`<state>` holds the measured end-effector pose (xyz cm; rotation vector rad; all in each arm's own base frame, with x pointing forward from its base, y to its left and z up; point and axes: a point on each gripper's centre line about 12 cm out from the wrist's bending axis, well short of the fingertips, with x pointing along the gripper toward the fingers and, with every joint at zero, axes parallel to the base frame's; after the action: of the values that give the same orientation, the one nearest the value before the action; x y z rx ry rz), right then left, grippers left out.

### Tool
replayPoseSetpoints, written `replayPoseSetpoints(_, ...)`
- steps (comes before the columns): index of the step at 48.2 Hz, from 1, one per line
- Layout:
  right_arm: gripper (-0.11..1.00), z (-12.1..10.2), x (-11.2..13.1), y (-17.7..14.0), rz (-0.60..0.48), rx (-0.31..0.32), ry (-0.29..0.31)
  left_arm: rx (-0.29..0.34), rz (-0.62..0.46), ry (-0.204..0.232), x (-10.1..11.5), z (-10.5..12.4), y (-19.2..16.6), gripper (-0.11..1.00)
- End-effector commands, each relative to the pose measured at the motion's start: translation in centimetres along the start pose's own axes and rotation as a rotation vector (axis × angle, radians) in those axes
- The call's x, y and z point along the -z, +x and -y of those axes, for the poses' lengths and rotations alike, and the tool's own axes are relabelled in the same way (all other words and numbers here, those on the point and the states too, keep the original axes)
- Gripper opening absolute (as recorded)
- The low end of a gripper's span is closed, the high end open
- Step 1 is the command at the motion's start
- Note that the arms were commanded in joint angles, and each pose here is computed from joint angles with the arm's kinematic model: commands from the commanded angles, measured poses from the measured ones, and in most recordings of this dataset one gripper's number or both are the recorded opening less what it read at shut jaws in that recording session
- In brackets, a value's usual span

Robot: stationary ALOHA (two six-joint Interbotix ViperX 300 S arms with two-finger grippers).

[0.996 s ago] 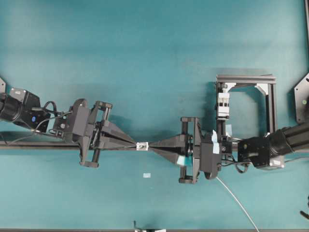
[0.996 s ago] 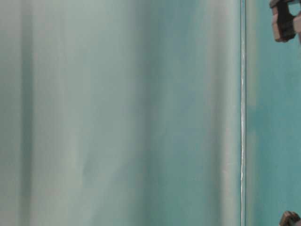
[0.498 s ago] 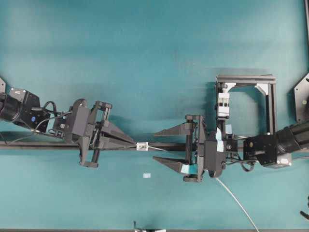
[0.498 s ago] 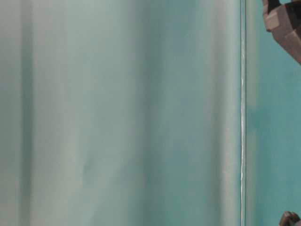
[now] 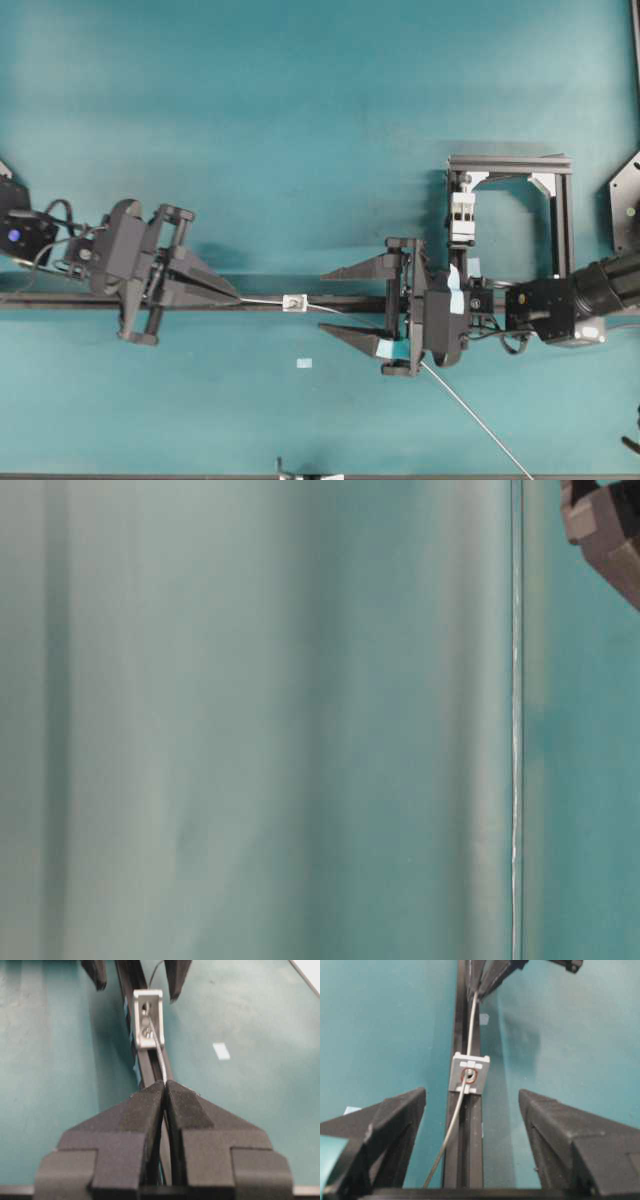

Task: Insert the wire through the hole in the metal fitting marked with a red label. (retake)
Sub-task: 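Pull the wire leftward through the hole with the left gripper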

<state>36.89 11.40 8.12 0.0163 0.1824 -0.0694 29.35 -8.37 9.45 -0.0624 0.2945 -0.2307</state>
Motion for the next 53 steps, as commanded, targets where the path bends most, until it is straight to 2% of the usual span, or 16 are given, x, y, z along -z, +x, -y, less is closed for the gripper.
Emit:
replayPoseSetpoints(1,0.82,-0.3,-1.4,-0.1,0.037,-0.009,0.018,0.012,0.025,0.003,-0.9,0.3,-0.6,-0.10)
replayPoseSetpoints(27,0.82,-0.3,-1.5,-0.1,0.038,-0.009,0.019,0.018,-0.028,-0.003,0.2,0.3,-4.4,-0.10)
replayPoseSetpoints(53,0.82,-0.3,-1.5,0.0,0.038,-0.009,0.021,0.021,-0.032,-0.009,-0.2,0.3,-5.8,-0.10)
